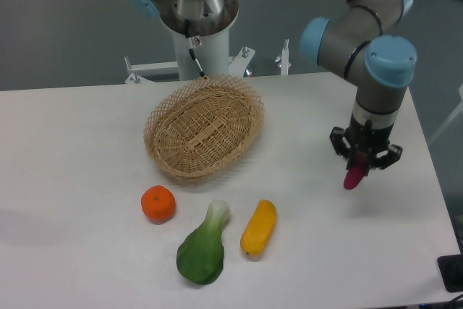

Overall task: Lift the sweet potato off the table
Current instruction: 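Lift the held sweet potato up off the table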

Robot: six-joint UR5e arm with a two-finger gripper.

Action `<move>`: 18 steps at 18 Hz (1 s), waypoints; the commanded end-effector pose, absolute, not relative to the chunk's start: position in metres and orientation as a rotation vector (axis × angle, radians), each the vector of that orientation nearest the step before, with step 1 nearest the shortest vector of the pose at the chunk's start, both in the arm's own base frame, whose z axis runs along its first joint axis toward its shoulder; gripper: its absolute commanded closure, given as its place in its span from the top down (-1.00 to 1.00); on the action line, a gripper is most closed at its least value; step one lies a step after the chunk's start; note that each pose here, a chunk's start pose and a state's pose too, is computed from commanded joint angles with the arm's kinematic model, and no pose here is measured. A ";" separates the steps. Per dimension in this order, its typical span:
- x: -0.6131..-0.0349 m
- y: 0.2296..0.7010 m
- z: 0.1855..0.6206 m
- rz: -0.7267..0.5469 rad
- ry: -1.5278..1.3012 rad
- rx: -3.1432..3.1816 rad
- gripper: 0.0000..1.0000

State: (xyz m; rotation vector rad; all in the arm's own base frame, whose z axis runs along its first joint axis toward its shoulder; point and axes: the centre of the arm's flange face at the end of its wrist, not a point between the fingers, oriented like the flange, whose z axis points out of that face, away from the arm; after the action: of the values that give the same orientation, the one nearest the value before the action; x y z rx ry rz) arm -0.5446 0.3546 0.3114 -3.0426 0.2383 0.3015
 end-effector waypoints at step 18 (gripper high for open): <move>-0.563 0.329 0.338 0.306 0.319 -3.055 -0.32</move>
State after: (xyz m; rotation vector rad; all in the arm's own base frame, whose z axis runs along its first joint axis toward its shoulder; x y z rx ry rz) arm -0.5629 0.3285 0.3378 -3.0551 0.3192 0.3059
